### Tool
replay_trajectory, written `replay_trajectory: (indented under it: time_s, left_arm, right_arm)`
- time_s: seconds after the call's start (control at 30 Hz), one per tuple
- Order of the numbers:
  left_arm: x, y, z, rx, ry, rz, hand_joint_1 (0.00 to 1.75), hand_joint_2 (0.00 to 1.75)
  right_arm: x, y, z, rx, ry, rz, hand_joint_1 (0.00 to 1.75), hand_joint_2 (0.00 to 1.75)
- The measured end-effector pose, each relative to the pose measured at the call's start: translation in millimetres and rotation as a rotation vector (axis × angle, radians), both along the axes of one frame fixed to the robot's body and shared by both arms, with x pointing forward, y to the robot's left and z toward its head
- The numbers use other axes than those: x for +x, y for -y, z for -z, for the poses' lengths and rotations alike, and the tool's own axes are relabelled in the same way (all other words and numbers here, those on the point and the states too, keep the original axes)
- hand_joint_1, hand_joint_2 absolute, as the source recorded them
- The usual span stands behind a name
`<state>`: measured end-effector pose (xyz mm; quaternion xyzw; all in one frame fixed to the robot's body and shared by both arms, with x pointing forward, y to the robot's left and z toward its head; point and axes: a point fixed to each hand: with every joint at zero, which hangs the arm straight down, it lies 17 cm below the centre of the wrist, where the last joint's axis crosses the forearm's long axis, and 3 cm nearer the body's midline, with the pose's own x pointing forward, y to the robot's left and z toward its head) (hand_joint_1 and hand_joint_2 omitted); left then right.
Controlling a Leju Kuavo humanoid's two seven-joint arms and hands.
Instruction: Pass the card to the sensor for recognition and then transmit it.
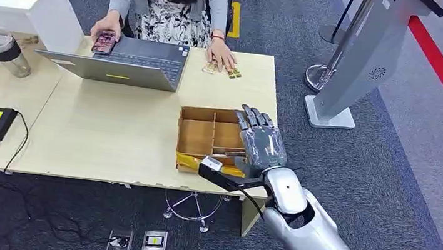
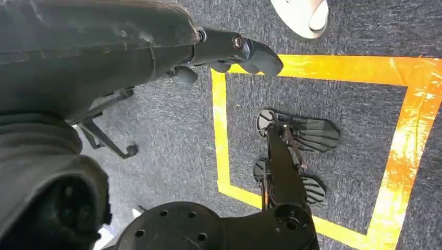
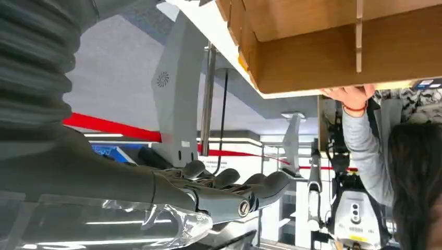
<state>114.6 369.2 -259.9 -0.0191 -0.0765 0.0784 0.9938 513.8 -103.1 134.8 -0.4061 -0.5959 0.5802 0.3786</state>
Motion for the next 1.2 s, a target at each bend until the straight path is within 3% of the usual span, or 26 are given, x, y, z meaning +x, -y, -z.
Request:
replay_trajectory:
  time_s: [0.47,1.2]
  left_arm:
    - [-1,1,0,-0.004,0.000,0.006,0.00,0.00]
    - [-1,4,-1,-0.020,0.003,0.014,0.00,0.00]
  right_arm:
    - [11,24,15,-0.004,-0.030,0.054,0.00,1.75]
    - [1,11,39,0.014,-0.086,0.042,0.00,1.75]
